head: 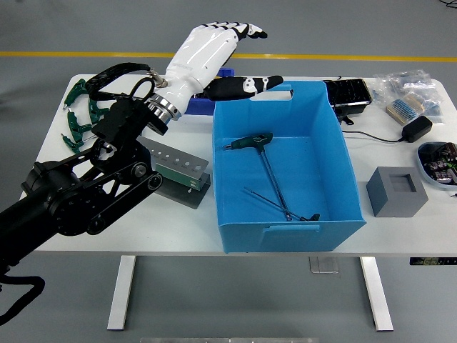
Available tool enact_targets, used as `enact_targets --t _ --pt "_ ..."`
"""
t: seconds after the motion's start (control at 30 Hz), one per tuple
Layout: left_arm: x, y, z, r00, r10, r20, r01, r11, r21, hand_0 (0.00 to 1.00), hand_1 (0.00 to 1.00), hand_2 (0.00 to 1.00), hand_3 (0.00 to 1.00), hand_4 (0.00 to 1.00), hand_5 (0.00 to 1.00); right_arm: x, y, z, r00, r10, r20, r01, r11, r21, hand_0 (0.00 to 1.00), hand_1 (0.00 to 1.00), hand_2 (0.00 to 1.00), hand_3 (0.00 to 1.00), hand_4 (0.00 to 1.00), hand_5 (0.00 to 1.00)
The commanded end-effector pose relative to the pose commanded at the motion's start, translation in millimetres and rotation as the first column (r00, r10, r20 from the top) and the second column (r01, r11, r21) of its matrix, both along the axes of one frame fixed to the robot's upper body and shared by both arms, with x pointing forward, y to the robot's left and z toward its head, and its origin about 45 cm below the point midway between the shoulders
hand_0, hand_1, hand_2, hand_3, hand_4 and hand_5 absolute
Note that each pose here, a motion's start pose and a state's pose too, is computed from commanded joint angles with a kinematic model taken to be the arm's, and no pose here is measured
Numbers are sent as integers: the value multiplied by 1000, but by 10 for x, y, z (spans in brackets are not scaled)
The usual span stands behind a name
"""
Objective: Lift tool from toolbox,place it in box,lift tool from toolbox,place it in box
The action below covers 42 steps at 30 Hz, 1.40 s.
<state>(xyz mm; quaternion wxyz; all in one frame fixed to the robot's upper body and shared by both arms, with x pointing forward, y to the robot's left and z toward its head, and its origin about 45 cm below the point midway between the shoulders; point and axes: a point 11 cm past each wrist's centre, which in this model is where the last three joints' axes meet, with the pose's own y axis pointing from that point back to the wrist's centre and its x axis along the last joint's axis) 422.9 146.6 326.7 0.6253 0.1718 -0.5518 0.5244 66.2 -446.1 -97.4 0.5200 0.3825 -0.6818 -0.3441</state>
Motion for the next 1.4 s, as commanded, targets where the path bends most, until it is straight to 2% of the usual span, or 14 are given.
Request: enact_targets --t 0.03,0.07,0.23,0.43,0.5,0.6,0.67,0.8,0.97,1.03,1.07,1.2,1.3,1.4 --pt "1 167 -38 999 41 -4 -41 999 -24 950 935 927 769 959 933 -11 2 -3 1000 -2 0 2 1000 0 665 624 704 572 831 736" --pt "0 291 -69 997 71 -8 -72 996 -45 998 998 998 805 959 885 -18 4 -4 1000 -4 0 4 1000 1 665 624 703 572 831 737" --pt "-14 889 -297 977 198 -85 -210 963 -169 998 998 998 805 959 885 -46 12 -13 1000 0 -7 0 1000 2 665 624 703 572 831 737" --pt "-138 1407 -465 950 276 -145 -309 896 -319 998 998 998 803 960 859 -79 27 -23 1000 1 -14 -1 1000 4 664 624 704 572 830 738" --pt "-200 1569 -524 943 288 -168 -332 865 -376 943 937 972 801 953 832 -86 31 -26 1000 -3 -14 3 1000 5 664 624 703 571 829 738" --pt "-297 1821 -656 927 292 -236 -373 786 -493 943 937 972 801 953 832 -86 29 -25 1000 -8 -9 8 1000 6 664 624 703 571 829 738" --pt "-382 1949 -776 921 270 -281 -386 735 -558 881 907 959 795 956 841 -88 30 -26 1000 -12 -6 12 1000 7 664 624 703 572 829 737" --pt "-537 2134 -993 908 218 -359 -414 610 -676 881 907 959 795 956 841 -90 33 -28 1000 -17 -3 17 1000 8 664 624 703 572 829 737" --pt "-691 2232 -1264 886 100 -453 -447 445 -776 859 872 936 792 957 844 -90 43 -31 1000 -17 -4 17 1000 10 664 624 703 571 828 739" --pt "-732 2243 -1331 881 46 -472 -453 377 -808 859 872 936 792 957 844 -92 48 -33 1000 -18 -5 18 1000 10 664 624 703 571 828 739" --pt "-741 2241 -1351 879 20 -476 -453 344 -822 822 820 898 773 972 882 -92 49 -34 1000 -18 -5 18 1000 10 664 625 703 571 827 736" --pt "-765 2185 -1403 878 -100 -469 -445 194 -874 822 820 898 773 972 882 -89 49 -34 1000 -14 -8 14 1000 10 664 625 703 571 827 736" --pt "-757 2134 -1412 875 -150 -460 -441 142 -886 832 831 900 786 990 929 -86 49 -33 1000 -12 -8 13 1000 10 665 624 702 571 827 737" --pt "-744 2094 -1418 867 -182 -463 -444 139 -885 832 831 900 786 990 929 -82 46 -32 1000 -13 -6 14 1000 10 665 624 702 571 827 737"
